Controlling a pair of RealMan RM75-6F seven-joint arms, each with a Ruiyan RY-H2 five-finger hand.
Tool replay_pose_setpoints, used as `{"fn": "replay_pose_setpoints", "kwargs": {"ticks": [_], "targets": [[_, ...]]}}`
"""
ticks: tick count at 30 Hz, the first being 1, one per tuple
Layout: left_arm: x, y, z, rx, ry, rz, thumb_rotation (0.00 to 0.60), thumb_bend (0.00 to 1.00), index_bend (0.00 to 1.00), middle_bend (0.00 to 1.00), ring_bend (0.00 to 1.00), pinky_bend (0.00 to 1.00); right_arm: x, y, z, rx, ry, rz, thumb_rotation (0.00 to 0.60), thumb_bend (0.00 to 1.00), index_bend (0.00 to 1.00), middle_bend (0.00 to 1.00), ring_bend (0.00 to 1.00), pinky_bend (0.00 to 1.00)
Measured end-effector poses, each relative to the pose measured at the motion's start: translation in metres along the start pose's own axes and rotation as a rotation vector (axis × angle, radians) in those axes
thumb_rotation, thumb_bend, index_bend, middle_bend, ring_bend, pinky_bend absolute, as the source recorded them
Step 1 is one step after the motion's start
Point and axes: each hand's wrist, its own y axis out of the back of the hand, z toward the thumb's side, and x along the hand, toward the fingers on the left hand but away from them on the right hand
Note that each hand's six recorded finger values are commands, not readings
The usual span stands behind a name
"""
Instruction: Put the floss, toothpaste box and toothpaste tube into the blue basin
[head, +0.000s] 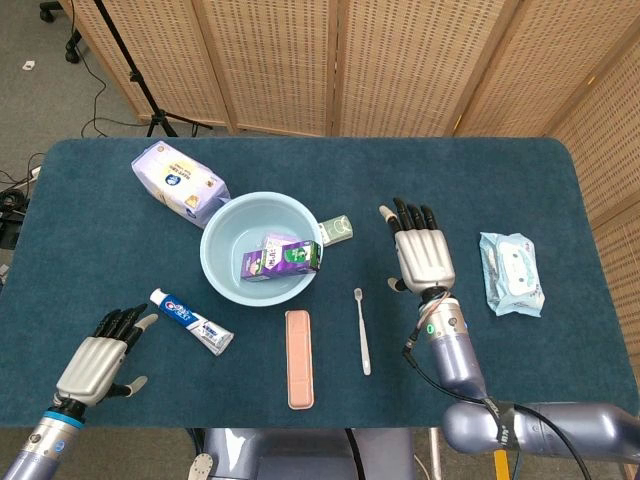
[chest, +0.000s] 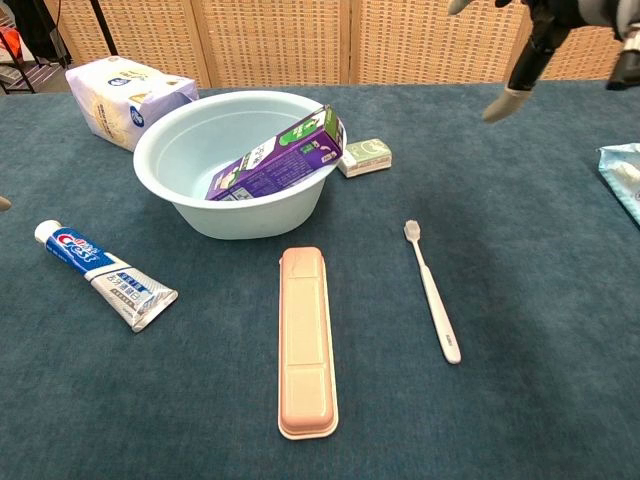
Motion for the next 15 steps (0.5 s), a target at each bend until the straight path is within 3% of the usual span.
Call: {"fn": "replay_pose_setpoints", "kwargs": {"ticks": [5, 10, 15], "targets": [[0.000, -0.002, 0.002, 0.010, 0.002, 0.016, 0.600, 0.16, 0.00, 0.00, 0.00, 0.00, 0.031, -0.011, -0.041, 0.025, -0.004, 0.012, 0.600, 0.00, 0.07, 0.00, 0.00, 0.00], [-0.001, -0.004, 0.004, 0.028, -0.003, 0.030, 0.600, 0.16, 0.00, 0.00, 0.00, 0.00, 0.059, -0.021, -0.078, 0.038, -0.026, 0.019, 0.600, 0.00, 0.06, 0.00, 0.00, 0.00], [-0.002, -0.007, 0.009, 0.048, -0.012, 0.038, 0.600, 0.16, 0.00, 0.00, 0.00, 0.00, 0.086, -0.023, -0.110, 0.028, -0.046, -0.032, 0.600, 0.00, 0.06, 0.00, 0.00, 0.00]]}}
